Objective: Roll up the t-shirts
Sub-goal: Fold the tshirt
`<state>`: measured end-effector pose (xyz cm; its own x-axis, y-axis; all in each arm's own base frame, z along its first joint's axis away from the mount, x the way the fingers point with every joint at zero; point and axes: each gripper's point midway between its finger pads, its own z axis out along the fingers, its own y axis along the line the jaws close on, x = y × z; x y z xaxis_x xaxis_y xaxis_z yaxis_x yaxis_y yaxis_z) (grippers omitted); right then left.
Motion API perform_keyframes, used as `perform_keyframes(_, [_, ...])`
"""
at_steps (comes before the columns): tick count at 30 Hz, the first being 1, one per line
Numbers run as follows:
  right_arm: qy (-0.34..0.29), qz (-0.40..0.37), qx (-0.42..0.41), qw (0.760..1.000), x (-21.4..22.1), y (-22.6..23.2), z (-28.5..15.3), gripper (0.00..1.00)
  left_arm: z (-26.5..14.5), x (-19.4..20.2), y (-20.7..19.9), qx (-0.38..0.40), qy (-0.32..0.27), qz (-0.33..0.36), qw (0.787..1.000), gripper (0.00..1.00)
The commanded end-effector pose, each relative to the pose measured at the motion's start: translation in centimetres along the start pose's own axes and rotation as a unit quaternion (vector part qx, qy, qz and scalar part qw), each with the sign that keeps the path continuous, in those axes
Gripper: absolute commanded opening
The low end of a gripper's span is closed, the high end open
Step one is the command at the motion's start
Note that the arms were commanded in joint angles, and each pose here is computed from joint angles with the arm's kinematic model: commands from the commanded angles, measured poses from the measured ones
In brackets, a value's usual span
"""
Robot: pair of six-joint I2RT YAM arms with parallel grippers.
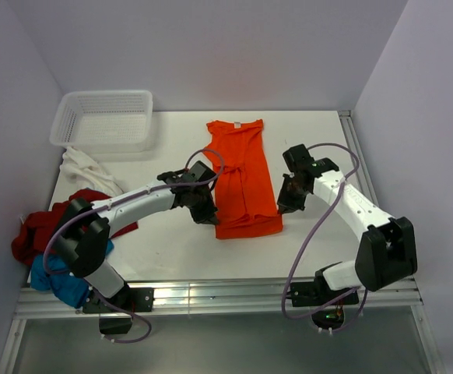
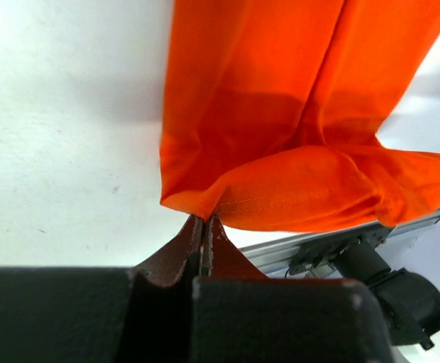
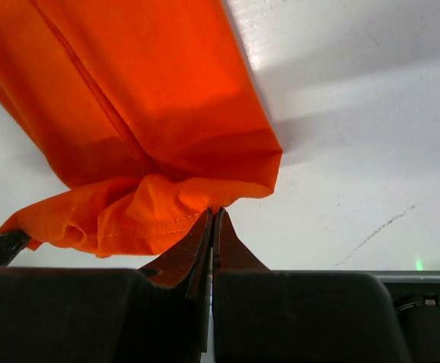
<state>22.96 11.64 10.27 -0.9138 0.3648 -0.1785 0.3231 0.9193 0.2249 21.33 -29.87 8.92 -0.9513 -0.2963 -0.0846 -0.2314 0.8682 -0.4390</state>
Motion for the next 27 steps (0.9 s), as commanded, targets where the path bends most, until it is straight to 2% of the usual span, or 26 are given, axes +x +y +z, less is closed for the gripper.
perform_keyframes(1, [-0.026,-0.006,-0.006,1.000,-2.4,0.9,-0.1,0.00,-0.4,-1.8,-0.9,0.013,-0.017,0.003,1.000,0.00])
perform_keyframes(14, [-0.016,-0.010,-0.002,1.000,-3.8,1.8,1.7,0.00,1.7,-4.1,-2.2,0.031,-0.021,0.010,0.999,0.00])
perform_keyframes(27, [-0.023,-0.010,-0.010,1.000,-5.3,2.6,1.3,0.00,0.5,-5.5,-2.8,0.032,-0.050,0.017,0.998,0.00])
